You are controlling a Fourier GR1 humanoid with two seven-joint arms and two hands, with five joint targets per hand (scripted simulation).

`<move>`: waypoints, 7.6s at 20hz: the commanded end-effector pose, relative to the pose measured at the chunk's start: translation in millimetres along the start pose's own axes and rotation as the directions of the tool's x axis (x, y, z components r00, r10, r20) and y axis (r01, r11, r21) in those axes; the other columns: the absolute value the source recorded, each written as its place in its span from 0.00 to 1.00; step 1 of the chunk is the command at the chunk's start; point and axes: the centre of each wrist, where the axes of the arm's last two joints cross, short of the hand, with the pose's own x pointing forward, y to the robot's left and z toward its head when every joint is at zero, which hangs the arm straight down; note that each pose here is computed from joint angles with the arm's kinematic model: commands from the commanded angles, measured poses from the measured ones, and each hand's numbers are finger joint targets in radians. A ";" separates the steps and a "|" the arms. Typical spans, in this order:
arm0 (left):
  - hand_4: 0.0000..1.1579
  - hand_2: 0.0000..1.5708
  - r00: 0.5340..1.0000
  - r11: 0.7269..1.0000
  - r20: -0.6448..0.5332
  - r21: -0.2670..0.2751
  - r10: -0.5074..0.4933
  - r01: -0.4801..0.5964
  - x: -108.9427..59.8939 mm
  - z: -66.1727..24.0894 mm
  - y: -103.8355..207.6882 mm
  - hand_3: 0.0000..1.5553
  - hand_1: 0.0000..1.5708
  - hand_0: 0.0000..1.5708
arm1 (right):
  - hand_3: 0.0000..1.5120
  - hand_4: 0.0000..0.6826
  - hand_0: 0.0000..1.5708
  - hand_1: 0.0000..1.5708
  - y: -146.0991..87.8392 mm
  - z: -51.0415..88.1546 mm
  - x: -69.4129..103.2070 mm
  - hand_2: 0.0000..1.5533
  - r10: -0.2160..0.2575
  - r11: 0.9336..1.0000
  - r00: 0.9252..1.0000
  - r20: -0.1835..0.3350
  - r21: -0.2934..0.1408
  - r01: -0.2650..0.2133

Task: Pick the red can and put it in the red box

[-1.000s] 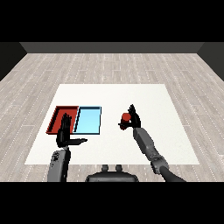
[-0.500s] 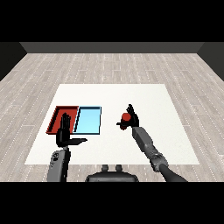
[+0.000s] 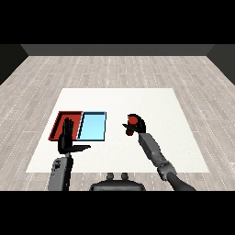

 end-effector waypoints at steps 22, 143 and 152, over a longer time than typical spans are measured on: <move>0.00 0.00 0.999 0.990 -0.046 -0.141 0.004 -0.011 -19.0 -2.1 -39.0 0.00 0.00 0.00 | 0.93 0.95 0.91 0.91 34.1 -5.8 51.7 0.93 0.075 0.996 0.974 0.212 0.022 -0.082; 0.96 0.99 0.961 0.965 -0.089 -0.030 -0.261 0.259 14.6 -82.3 -77.3 0.93 1.00 1.00 | 0.00 0.00 0.00 0.00 -59.9 88.4 157.8 0.00 0.099 0.993 0.893 0.439 -0.103 -0.060; 0.97 0.98 0.860 0.872 -0.168 0.003 -0.483 0.490 15.2 -95.8 -26.0 0.90 1.00 1.00 | 0.00 0.00 0.00 0.00 -91.7 108.3 102.8 0.00 0.110 0.990 0.940 0.322 -0.118 -0.076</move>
